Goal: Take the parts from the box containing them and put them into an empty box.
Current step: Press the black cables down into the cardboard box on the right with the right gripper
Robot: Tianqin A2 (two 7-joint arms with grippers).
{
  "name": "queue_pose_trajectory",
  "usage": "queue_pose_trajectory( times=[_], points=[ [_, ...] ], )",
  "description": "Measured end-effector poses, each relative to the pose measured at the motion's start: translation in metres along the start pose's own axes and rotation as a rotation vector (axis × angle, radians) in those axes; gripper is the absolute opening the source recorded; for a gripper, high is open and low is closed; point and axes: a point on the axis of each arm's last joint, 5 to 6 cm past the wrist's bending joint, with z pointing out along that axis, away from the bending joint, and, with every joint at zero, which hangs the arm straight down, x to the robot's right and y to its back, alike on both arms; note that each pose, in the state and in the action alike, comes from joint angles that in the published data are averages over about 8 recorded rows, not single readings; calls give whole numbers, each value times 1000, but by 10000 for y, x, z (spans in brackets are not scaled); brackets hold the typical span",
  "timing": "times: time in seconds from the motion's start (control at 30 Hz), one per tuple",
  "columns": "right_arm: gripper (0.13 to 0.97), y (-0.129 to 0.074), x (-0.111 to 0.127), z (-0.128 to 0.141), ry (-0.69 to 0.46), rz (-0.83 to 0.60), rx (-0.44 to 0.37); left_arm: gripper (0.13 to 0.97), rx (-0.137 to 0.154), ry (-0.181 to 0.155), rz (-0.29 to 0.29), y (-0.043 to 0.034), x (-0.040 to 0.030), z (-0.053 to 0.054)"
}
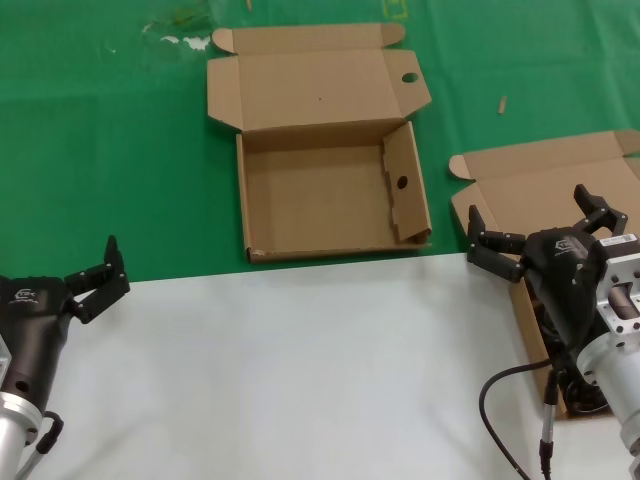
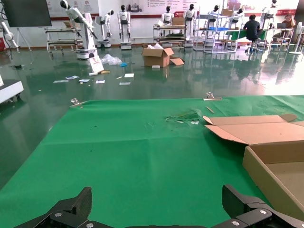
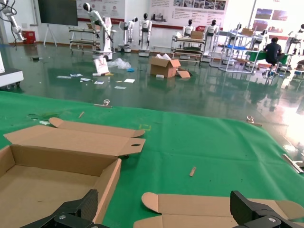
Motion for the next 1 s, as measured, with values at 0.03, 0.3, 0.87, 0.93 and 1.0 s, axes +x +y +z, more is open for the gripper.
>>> queue_pose_trajectory(
  times=[0.03, 0.3, 0.87, 0.93, 1.0],
  points=[
    [966, 0, 0, 0, 0, 0, 0, 966, 0, 0, 0, 0, 0, 0],
    [966, 0, 0, 0, 0, 0, 0, 966, 0, 0, 0, 0, 0, 0],
    [966, -182, 562, -441, -151, -132, -39, 966, 0, 0, 0, 0, 0, 0],
    [966, -242, 684, -540, -182, -171, -48, 966, 0, 0, 0, 0, 0, 0],
    [966, -319, 827, -645, -219, -225, -57, 966, 0, 0, 0, 0, 0, 0]
  ],
)
